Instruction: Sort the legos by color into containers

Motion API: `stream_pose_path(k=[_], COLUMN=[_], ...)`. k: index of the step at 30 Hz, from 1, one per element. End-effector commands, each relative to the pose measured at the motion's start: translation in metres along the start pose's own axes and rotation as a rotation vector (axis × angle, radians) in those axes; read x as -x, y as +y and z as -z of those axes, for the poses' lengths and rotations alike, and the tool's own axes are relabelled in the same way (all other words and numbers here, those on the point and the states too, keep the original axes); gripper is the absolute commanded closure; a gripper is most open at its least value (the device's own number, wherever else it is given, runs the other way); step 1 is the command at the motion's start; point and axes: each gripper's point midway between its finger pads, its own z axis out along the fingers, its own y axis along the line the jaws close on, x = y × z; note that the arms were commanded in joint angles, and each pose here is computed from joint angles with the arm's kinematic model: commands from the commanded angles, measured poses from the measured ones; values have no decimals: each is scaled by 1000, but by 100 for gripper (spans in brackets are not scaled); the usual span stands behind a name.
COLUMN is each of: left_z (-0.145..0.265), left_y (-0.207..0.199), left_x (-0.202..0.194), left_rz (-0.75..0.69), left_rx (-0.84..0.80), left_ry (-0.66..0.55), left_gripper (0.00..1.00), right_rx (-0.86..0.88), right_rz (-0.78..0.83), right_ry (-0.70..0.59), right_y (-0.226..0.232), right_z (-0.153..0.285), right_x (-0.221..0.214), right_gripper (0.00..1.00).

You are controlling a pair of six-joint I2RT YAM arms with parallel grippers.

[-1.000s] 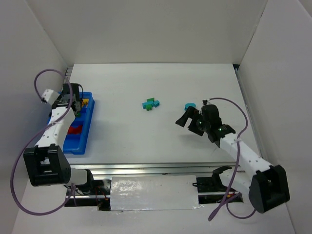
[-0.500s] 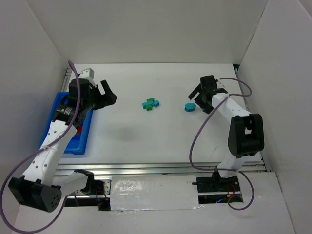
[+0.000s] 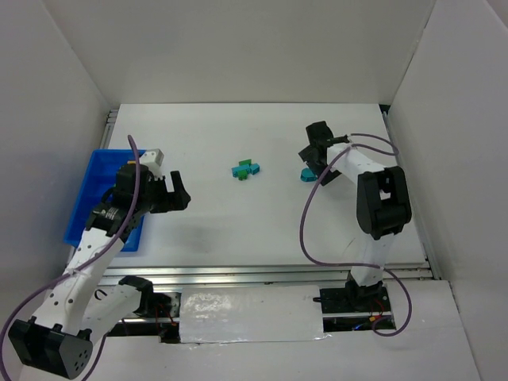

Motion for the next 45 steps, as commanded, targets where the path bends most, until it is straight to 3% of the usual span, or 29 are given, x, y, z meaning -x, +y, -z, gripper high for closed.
stream_pose_path(k=[1,7,11,13,14,16,21,24,28,31,37,38,40,45], left_z=[6,8,10,10,10,10,11,11,11,11,9,8,8,9], left_y=[-17,-18,-19,-18,-19,-18,-18,-18,-17,-17,-16,-16,-15,-13], left_x=[18,19,20,20,21,20,21,21,21,21,21,20,19,21], left_rz=[-49,-52,-54,-52,-54,-53,-55,-57,-56,-58,-57,-57,-57,-55], left_rx=[-86,-90,-92,-90,-91,-87,-90,-87,-84,-81,-78,-75,-71,-58], left_ry=[-63,-71,-79,-81,-83,-81,-86,-84,-83,-84,-79,-75,-72,-82], left_gripper=[1,0,1,1,1,0,0,1,0,1,1,1,1,1], right_rx=[-81,-95,-91,-97,-83,-92,-87,-80,-44,-46,-5,1,-1,10], right_rz=[-62,-38,-17,-13,5,8,17,27,84,118,222,248,258,314], right_ry=[-40,-63,-42,-48,-25,-14,-4,5,41,52,109,121,131,130], right_y=[-5,0,5,6,7,5,8,10,17,19,27,29,28,29], right_z=[-13,-13,-17,-19,-22,-27,-28,-27,-27,-28,-27,-27,-27,-24], right_x=[4,2,1,2,-2,-5,-6,-6,-11,-12,-20,-21,-22,-29], right_gripper=[1,1,10,19,33,42,39,44,42,51,50,48,30,28])
